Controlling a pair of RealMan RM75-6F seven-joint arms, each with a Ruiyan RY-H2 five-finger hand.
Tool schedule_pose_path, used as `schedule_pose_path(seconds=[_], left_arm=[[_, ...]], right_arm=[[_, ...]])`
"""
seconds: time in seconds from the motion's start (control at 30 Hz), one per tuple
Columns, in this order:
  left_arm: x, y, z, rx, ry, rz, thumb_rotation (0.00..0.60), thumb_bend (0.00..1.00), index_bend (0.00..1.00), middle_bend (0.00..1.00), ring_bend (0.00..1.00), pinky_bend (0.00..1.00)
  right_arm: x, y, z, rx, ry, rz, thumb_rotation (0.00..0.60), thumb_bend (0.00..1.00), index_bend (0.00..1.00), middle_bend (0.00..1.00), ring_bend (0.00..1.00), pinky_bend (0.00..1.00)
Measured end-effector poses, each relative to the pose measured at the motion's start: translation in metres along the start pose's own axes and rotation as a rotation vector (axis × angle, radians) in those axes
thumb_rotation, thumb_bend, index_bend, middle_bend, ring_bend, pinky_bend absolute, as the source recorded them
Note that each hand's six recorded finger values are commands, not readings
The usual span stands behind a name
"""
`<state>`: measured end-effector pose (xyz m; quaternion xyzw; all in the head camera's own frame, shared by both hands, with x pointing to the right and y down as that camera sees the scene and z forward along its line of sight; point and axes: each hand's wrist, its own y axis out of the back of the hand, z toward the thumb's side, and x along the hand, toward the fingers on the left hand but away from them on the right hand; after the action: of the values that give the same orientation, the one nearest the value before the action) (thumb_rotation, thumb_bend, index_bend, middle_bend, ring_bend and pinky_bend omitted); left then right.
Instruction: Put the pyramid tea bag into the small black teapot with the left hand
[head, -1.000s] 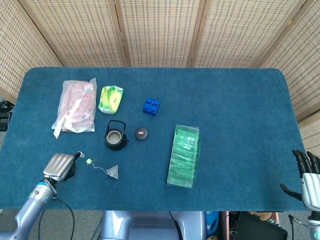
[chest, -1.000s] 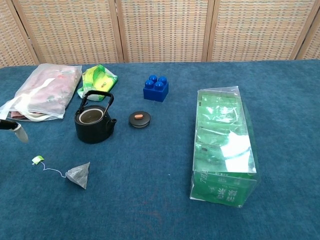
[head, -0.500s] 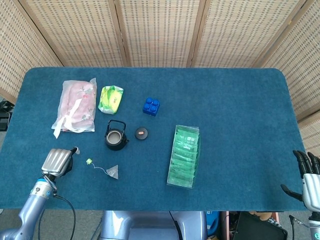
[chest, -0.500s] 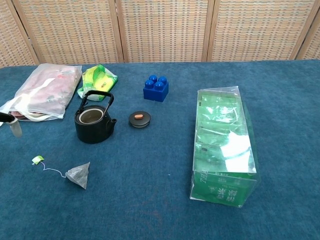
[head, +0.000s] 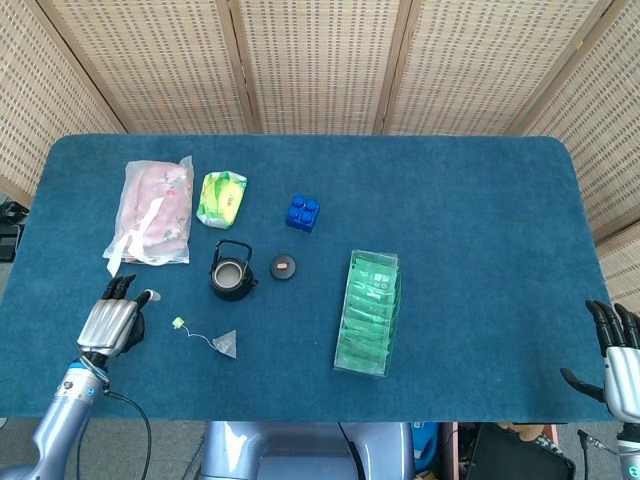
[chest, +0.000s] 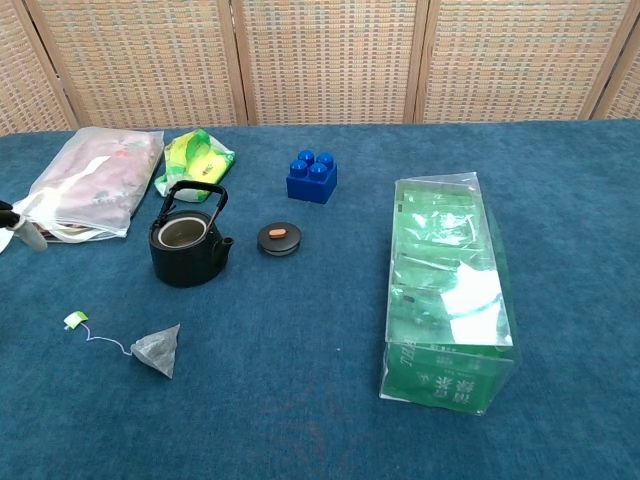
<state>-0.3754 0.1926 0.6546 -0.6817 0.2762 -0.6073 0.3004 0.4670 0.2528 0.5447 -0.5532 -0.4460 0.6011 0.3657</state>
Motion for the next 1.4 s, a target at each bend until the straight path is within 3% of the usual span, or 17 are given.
schedule_pose_path(seconds=[0.17, 0.7, 1.1, 1.3, 1.4], left_arm=[[-0.002, 0.001, -0.003, -0.020, 0.008, 0.002, 0.600, 0.08, 0.20, 0.00, 0.00, 0.00], [-0.001, 0.005, -0.006, 0.060, 0.009, 0.051, 0.600, 0.08, 0.18, 0.00, 0.00, 0.00], [0.008, -0.004, 0.001, 0.036, 0.008, 0.037, 0.600, 0.09, 0.41, 0.00, 0.00, 0.00], [0.018, -0.010, 0.003, 0.028, 0.017, 0.038, 0.600, 0.25, 0.46, 0.00, 0.00, 0.00], [0.024, -0.014, 0.005, 0.026, 0.017, 0.032, 0.600, 0.27, 0.47, 0.00, 0.00, 0.00]], right_arm=[[0.001, 0.000, 0.000, 0.000, -0.001, -0.001, 0.567, 0.01, 0.12, 0.20, 0.09, 0.16], [0.001, 0.000, 0.001, -0.004, 0.000, -0.003, 0.570, 0.01, 0.12, 0.20, 0.09, 0.16], [0.003, -0.001, -0.003, -0.010, -0.010, -0.004, 0.565, 0.01, 0.12, 0.20, 0.09, 0.16], [0.003, -0.002, -0.004, -0.013, -0.014, -0.001, 0.569, 0.01, 0.12, 0.20, 0.09, 0.16], [0.004, -0.002, -0.005, -0.013, -0.017, 0.000, 0.568, 0.01, 0.12, 0.20, 0.09, 0.16]])
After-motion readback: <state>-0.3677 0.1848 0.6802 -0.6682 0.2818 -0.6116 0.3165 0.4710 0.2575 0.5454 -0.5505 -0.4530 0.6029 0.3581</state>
